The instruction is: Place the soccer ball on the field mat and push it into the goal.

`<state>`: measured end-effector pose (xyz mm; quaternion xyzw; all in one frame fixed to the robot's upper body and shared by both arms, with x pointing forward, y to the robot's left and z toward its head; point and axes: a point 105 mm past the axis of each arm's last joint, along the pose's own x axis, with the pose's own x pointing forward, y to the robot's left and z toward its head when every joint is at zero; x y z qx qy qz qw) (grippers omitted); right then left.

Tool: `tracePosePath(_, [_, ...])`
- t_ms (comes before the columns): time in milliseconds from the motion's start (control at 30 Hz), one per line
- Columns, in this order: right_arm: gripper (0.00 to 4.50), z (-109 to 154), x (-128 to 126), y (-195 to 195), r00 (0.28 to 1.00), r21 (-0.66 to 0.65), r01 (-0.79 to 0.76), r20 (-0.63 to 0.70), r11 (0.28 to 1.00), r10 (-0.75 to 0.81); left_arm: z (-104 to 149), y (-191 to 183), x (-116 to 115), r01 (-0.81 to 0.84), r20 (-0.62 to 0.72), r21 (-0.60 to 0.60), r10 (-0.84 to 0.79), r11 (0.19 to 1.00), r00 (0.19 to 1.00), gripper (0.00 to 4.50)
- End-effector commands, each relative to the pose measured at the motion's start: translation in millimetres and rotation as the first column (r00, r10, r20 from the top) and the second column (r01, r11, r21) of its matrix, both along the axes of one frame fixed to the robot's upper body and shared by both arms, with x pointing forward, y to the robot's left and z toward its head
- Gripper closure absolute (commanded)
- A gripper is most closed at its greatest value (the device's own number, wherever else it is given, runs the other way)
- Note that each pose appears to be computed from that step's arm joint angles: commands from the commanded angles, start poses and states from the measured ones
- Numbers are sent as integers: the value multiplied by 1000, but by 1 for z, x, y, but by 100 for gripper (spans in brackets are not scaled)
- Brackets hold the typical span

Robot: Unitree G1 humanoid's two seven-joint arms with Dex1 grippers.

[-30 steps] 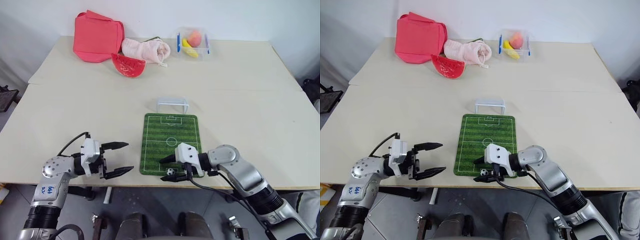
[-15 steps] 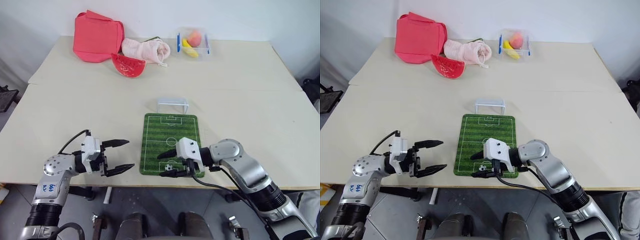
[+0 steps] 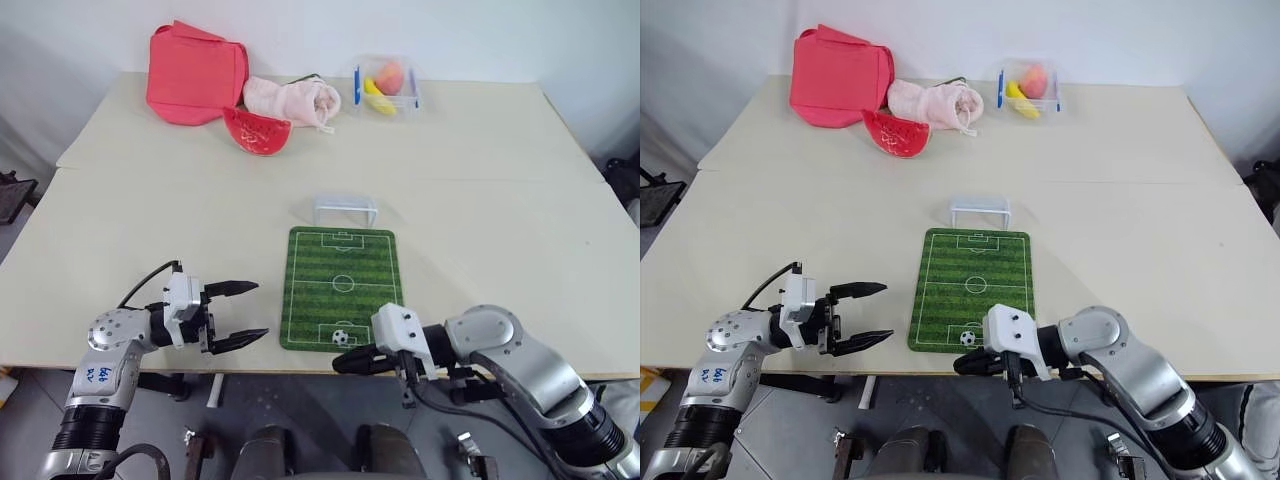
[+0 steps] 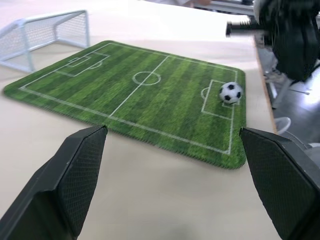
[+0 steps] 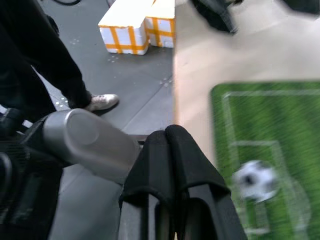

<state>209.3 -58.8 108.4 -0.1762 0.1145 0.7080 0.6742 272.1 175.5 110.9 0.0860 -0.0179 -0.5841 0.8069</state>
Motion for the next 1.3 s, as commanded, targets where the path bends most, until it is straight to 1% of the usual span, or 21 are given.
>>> tracePosePath(33, [448, -1, -4, 7, 1000, 24, -11, 14, 1000, 11, 6, 0, -2, 24, 17, 7, -24, 1000, 1000, 0])
tracePosePath(133, [448, -5, 4, 10, 1000, 28, 8, 14, 1000, -8, 7, 0, -2, 26, 16, 9, -27, 1000, 1000, 0])
tracePosePath(300, [448, -2, 33, 10, 996, 51, 58, 62, 997, -61, 9, 1, 0, 25, 19, 16, -25, 1000, 999, 0])
tracePosePath(400, [448, 8, 60, 5, 985, 70, 118, 116, 990, -126, 11, 2, 3, 18, 30, 19, -19, 1000, 999, 0])
tracePosePath(467, [448, 20, 84, -1, 965, 111, 197, 155, 974, -213, 12, 2, 6, 12, 41, 19, -13, 1000, 999, 0])
tracePosePath(500, [448, 27, 96, -6, 951, 132, 240, 170, 962, -260, 13, 2, 8, 9, 47, 19, -10, 1000, 999, 0])
tracePosePath(533, [448, 36, 113, -13, 920, 165, 311, 195, 936, -340, 15, 2, 10, 3, 57, 18, -4, 1000, 998, 0])
tracePosePath(567, [448, 42, 124, -19, 896, 187, 356, 209, 916, -391, 16, 3, 12, -1, 64, 18, 0, 1000, 998, 0])
tracePosePath(633, [448, 49, 138, -26, 863, 217, 406, 228, 888, -450, 17, 3, 16, -8, 71, 18, 6, 1000, 997, 0])
tracePosePath(733, [448, 79, 163, -46, 748, 336, 512, 277, 790, -603, 20, 4, 23, -31, 94, 9, 30, 999, 995, 0])
tracePosePath(800, [448, 90, 168, -50, 716, 376, 527, 286, 762, -637, 21, 4, 26, -39, 100, 5, 39, 999, 994, 0])
tracePosePath(867, [448, 100, 163, -52, 723, 402, 509, 279, 761, -632, 22, 5, 29, -54, 105, -8, 55, 998, 993, 0])
tracePosePath(900, [448, 103, 156, -57, 737, 400, 490, 284, 775, -613, 23, 5, 31, -70, 110, -21, 72, 997, 991, 0])
tracePosePath(1000, [448, 95, 145, -80, 763, 312, 481, 312, 819, -567, 24, 8, 36, -109, 115, -49, 114, 993, 987, 0])
tracePosePath(1067, [448, 87, 144, -100, 764, 247, 502, 322, 829, -559, 25, 10, 38, -127, 118, -62, 133, 990, 984, 0])
tracePosePath(1167, [448, 77, 137, -122, 787, 154, 497, 336, 854, -518, 24, 13, 39, -141, 122, -62, 148, 988, 981, 0])
tracePosePath(1233, [448, 72, 136, -139, 785, 99, 517, 340, 850, -517, 24, 15, 39, -158, 128, -70, 166, 985, 978, 0])
tracePosePath(1300, [448, 73, 137, -153, 775, 93, 546, 321, 833, -544, 25, 17, 40, -174, 132, -80, 184, 981, 974, 0])
